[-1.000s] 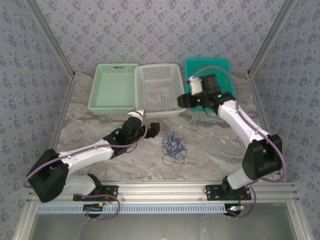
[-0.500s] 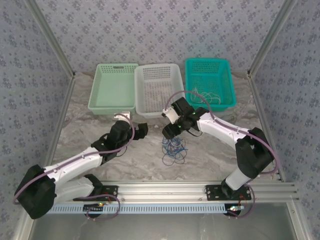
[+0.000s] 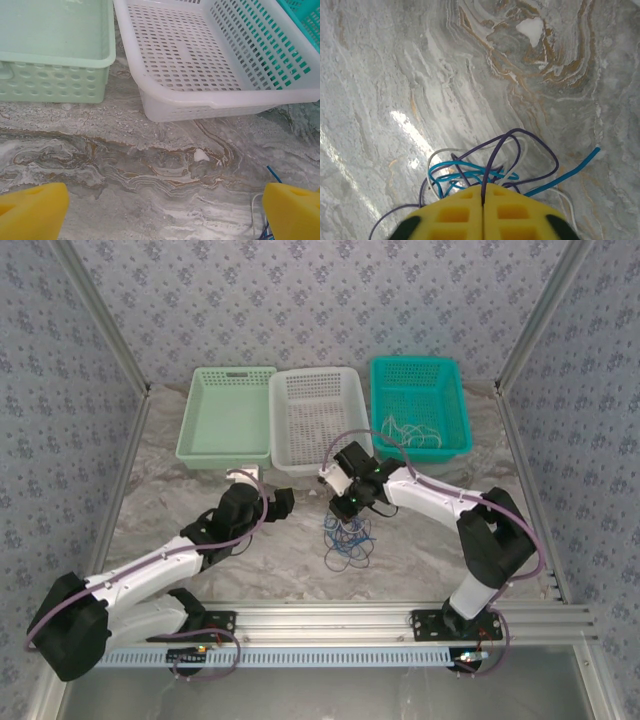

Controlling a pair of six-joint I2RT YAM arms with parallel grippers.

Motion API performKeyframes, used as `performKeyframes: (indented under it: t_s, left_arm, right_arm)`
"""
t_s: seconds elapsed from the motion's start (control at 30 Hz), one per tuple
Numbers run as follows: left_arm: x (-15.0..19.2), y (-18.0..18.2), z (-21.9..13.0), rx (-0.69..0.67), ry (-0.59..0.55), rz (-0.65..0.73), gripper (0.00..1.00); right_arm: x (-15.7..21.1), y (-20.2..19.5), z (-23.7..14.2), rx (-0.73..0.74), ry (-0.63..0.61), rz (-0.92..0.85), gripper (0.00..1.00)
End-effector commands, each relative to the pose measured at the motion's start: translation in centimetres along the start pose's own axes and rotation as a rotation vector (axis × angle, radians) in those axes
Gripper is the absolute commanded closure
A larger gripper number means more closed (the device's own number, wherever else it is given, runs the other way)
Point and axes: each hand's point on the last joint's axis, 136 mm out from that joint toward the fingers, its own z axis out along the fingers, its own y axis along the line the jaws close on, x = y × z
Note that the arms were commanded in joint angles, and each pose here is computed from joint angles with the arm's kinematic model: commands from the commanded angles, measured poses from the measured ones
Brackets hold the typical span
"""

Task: Untangle the cables

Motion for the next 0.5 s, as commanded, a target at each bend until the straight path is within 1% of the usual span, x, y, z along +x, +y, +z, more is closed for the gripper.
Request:
performKeyframes:
  t_s: [0.0, 0.1, 0.23, 0.37, 0.47]
  left_arm:
    - [-0.3, 0.0, 0.0, 0.000, -0.012, -0.015, 0.01]
    - [-0.2, -0.4, 0.2, 0.024, -0.004, -0.014, 0.01]
    - [-0.3, -1.9, 0.4, 0.101, -0.004, -0.018, 0.01]
    - [-0.3, -4.6, 0.7, 0.227, 0.008, -0.020, 0.01]
    - [0.1, -6.8, 1.1, 0.300, 0.037, 0.015, 0.01]
  right_arm:
    - [-1.8, 0.6, -2.3, 0.009, -0.114, 0.017, 1.00]
    - [-3.2, 1.2, -5.0, 0.003, -0.214, 0.021, 1.00]
    - [-4.3, 2.2, -8.1, -0.025, -0.300, 0.027, 1.00]
    - [-5.3, 3.0, -10.3, -0.050, -0.359, 0.036, 1.00]
    - [-6.1, 3.3, -11.6, -0.060, -0.400, 0.039, 1.00]
